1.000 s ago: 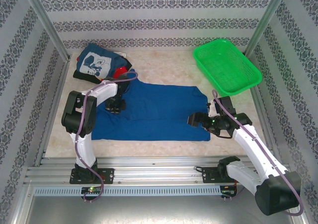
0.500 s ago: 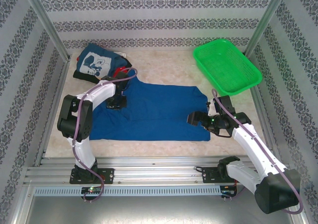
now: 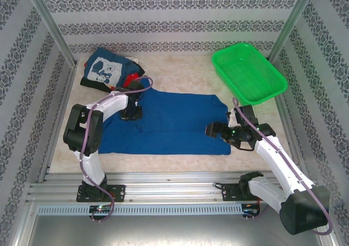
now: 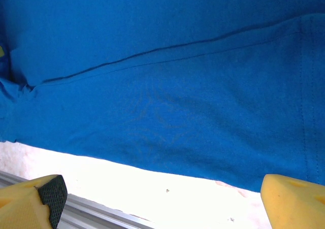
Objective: Fold and stack the t-shirts
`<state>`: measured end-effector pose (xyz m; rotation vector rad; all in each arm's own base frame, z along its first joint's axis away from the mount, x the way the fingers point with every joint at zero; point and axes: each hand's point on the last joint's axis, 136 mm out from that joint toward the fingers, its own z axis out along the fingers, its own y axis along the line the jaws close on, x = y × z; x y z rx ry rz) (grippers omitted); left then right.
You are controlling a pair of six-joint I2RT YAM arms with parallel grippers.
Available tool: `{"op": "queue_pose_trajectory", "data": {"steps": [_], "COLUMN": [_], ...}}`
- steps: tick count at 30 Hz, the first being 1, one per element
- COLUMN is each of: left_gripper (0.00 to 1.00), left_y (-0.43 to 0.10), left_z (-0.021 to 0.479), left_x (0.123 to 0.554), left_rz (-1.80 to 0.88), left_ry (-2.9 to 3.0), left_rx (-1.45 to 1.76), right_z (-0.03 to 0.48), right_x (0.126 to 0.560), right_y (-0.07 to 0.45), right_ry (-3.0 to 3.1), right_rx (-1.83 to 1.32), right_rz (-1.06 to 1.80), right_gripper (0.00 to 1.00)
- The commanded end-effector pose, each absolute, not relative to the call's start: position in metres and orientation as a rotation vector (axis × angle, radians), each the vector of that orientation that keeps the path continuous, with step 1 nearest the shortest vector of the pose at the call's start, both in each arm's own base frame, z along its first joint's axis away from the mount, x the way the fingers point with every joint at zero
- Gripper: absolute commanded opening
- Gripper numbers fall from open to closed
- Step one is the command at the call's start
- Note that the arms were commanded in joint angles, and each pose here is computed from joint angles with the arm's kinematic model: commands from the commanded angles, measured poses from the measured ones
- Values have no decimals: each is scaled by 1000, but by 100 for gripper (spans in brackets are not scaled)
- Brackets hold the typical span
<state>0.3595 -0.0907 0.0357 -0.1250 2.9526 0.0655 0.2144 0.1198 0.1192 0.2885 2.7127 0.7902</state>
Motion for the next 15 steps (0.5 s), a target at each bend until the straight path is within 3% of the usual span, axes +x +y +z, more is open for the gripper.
{"op": "queue_pose_trajectory", "data": {"steps": [1, 4, 8, 15], "left_gripper": [12, 43, 61, 76], "left_y": [-96, -92, -85, -76], "left_z": [24, 22, 54, 118], "left_x": [362, 359, 365, 365], "left_rz": [59, 92, 103, 1], "left_ry": [2950, 2954, 2859, 2695], "left_rx": [-142, -171, -238, -391], "right_z": [118, 121, 126, 129], "right_x": [215, 219, 224, 241], "right_y": [122, 123, 128, 140], "right_ry": [2714, 2710, 2709, 2705], "right_rx": [292, 285, 258, 198], "right_rz": [816, 820, 839, 864], "right_gripper": [98, 98, 98, 98]}}
